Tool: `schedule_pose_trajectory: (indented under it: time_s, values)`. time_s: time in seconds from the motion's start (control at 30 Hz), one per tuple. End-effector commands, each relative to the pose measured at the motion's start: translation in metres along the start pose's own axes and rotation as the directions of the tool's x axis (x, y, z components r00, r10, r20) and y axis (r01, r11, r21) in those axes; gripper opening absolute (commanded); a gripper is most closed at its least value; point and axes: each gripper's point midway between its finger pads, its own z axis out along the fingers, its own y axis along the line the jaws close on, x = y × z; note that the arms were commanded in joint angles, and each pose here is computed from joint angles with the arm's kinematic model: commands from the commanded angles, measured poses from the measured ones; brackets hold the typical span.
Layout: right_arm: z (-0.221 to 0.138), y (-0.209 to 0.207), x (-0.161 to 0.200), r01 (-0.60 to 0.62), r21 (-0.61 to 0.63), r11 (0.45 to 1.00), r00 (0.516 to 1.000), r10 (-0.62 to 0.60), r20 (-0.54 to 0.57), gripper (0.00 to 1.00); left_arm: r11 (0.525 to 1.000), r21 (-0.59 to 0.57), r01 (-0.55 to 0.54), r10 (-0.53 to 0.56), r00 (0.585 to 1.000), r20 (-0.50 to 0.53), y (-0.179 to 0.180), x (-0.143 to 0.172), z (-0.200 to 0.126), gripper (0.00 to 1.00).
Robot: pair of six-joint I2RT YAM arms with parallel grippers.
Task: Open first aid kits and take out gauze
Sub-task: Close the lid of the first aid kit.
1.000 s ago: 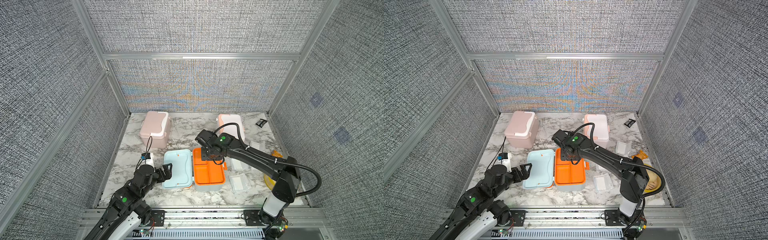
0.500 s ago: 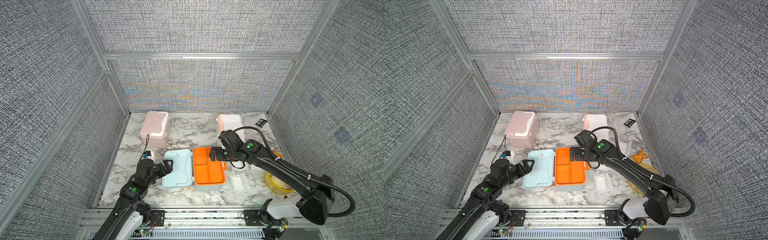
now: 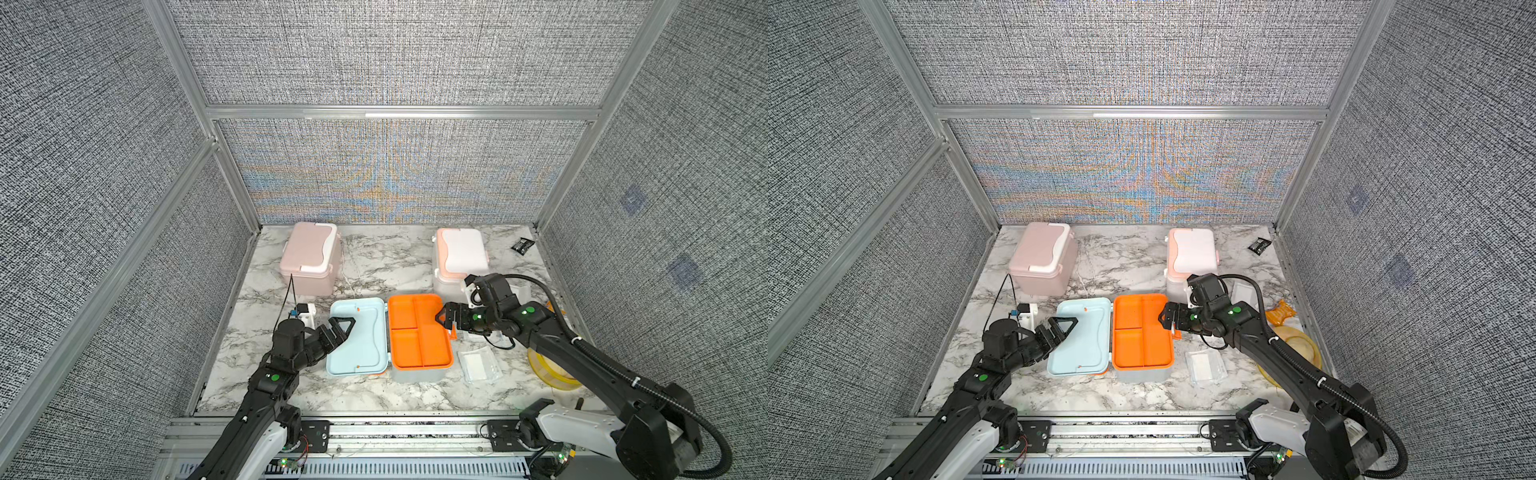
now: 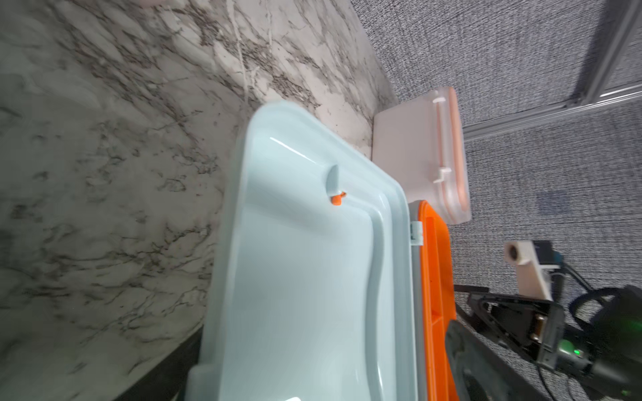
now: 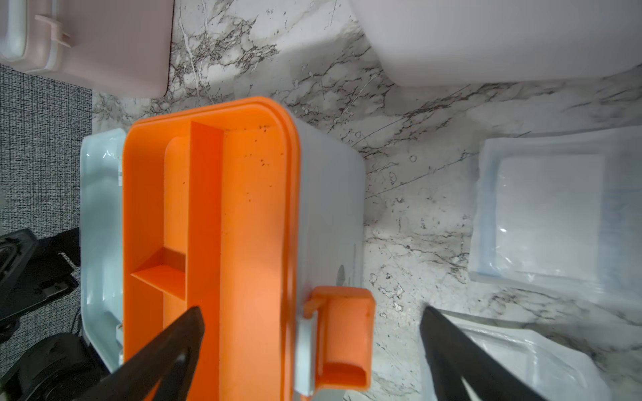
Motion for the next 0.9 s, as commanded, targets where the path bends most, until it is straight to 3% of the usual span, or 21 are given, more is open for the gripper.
schedule_pose_trajectory:
  time_s: [0.0,0.47,0.87]
  values:
    - [0.003,0.014,-0.001,0.004,-0.096,0.995,1.0,-0.004,-0.004,0.99,0.988,0.155,-0.011,0.014,1.0,-0.017,-0.04,-0.003,-0.008,1.0]
    - [0.009,0.027,0.004,-0.036,-0.217,0.975,0.999,0.03,-0.033,0.99,0.964,0.266,-0.019,0.022,1.0,-0.009,-0.094,-0.021,-0.023,1.0]
    - [0.014,0.049,0.004,-0.072,-0.339,0.938,0.997,0.057,-0.055,0.99,0.941,0.338,-0.008,0.04,0.995,-0.089,-0.134,-0.024,-0.02,1.0]
